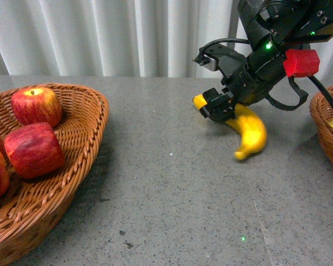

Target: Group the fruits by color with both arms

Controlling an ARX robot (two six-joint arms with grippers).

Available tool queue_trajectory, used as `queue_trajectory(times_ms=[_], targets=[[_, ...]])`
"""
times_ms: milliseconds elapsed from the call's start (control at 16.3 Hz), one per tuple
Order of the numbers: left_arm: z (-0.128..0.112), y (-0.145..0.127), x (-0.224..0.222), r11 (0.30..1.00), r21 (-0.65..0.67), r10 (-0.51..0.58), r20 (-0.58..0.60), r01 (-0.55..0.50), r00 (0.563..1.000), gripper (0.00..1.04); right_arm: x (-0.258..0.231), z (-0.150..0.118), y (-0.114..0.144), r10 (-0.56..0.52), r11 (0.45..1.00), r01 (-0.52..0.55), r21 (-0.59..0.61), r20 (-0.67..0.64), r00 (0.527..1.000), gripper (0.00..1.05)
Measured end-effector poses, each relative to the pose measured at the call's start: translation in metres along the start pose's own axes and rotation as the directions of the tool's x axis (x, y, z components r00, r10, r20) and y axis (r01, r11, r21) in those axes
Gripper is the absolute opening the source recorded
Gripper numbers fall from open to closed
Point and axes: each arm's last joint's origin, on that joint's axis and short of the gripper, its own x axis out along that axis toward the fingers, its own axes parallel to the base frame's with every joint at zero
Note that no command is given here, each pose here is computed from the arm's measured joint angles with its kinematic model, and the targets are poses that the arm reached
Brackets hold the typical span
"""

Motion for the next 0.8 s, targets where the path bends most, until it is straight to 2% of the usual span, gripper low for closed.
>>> queue_trajectory(times_ms=[61,246,368,491,614,675,798], targets=[[0.000,0.000,0.000,1.000,0.000,0.000,0.000,0.000,1.000,0.98,0.000,0.001,0.000,0.004,1.000,-0.004,0.014,0.015,1.000,0.38],[0.000,0.000,0.000,1.000,0.000,0.000,0.000,0.000,1.000,0.98,-0.010,0.011,-0.008,0.061,0.991,-0.074,0.111,0.123,0.991,0.36],[0.000,0.000,0.000,1.000,0.000,0.000,0.000,0.000,1.000,0.98,-0.040,0.026,-0.020,0.091,0.976,-0.142,0.168,0.278,0.956,0.36],[0.000,0.000,0.000,1.000,0.000,0.000,0.000,0.000,1.000,0.98,-0.098,0.035,-0.044,0.087,0.958,-0.200,0.205,0.458,0.885,0.36],[0.000,0.000,0.000,1.000,0.000,0.000,0.000,0.000,1.000,0.98,-0.142,0.021,-0.069,0.028,0.954,-0.179,0.240,0.523,0.852,0.36],[0.000,0.000,0.000,1.000,0.000,0.000,0.000,0.000,1.000,0.98,-0.154,0.005,-0.080,-0.001,0.951,-0.163,0.264,0.528,0.849,0.36],[0.000,0.000,0.000,1.000,0.000,0.000,0.000,0.000,1.000,0.98,-0.170,-0.044,-0.102,-0.067,0.938,-0.118,0.327,0.502,0.862,0.36]])
